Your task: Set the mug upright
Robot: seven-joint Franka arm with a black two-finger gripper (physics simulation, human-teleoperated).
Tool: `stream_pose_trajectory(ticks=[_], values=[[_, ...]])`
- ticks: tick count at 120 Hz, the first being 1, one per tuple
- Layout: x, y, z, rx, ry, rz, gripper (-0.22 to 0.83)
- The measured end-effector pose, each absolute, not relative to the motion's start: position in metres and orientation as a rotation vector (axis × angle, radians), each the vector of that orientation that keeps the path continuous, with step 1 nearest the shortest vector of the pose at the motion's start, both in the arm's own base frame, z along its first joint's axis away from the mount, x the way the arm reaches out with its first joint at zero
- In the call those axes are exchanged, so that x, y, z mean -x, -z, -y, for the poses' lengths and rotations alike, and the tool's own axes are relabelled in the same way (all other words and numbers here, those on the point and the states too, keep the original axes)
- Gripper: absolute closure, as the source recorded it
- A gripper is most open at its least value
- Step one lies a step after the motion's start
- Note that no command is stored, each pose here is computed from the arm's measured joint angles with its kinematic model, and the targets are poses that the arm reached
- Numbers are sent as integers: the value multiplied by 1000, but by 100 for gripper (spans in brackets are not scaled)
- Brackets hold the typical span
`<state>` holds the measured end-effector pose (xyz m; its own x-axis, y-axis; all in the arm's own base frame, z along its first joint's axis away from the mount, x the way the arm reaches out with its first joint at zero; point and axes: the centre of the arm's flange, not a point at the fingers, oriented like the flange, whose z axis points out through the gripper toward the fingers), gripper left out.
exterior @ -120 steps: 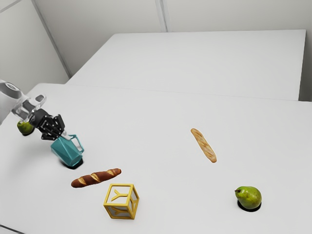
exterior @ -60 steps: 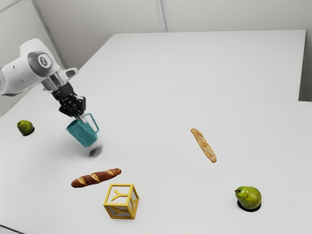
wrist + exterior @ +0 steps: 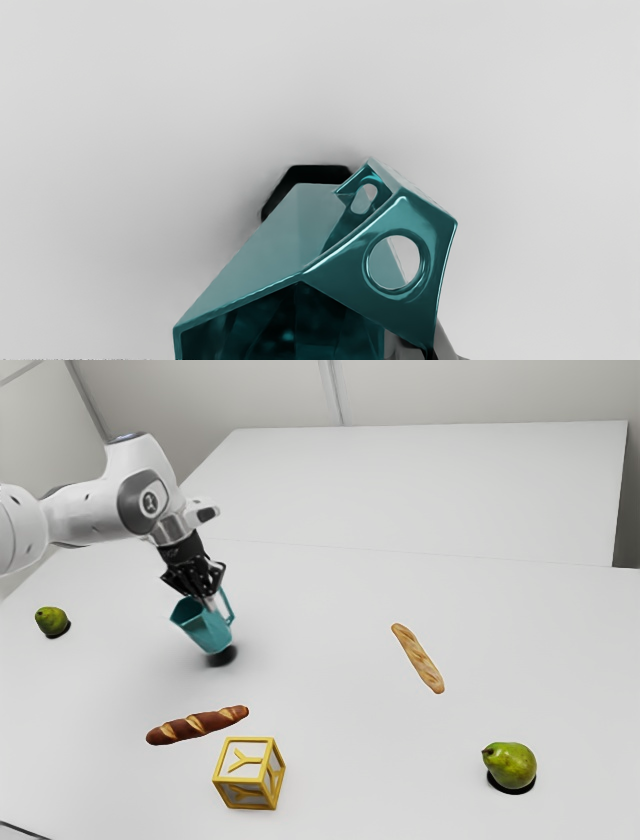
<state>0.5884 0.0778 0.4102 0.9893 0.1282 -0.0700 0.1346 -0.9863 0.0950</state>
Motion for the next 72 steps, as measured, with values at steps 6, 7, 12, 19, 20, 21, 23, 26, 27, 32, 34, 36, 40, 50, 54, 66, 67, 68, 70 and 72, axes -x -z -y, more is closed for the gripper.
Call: stream_pose_trajectory(ticks=[6,7,12,19,20,21,23,26,27,32,34,36,40,50,54,66,67,68,70,72], values=[[-589,-407,-70,-3041,104,-214,79],[-589,-407,-69,-3043,105,-216,79],[-590,-405,-62,-3056,107,-220,79],[-591,-403,-55,-3074,106,-229,79],[-591,-402,-54,-3076,106,-232,79],[-591,-401,-53,-3077,107,-234,79],[-590,-400,-52,-3081,108,-239,79],[-590,-397,-51,-3085,110,-249,79],[-590,-396,-51,-3086,110,-252,79],[-591,-392,-50,-3089,114,-273,79],[-591,-390,-50,-3090,115,-281,79],[-591,-389,-50,-3090,116,-290,79],[-592,-387,-51,-3091,115,-307,79],[-593,-382,-51,-3093,115,-346,79],[-594,-380,-51,-3092,116,-360,79],[-595,-373,-52,-3089,125,-400,79],[-595,-372,-52,-3089,126,-403,79],[-596,-372,-52,-3088,127,-406,79],[-596,-371,-52,-3088,128,-412,79],[-596,-370,-52,-3088,128,-418,79]])
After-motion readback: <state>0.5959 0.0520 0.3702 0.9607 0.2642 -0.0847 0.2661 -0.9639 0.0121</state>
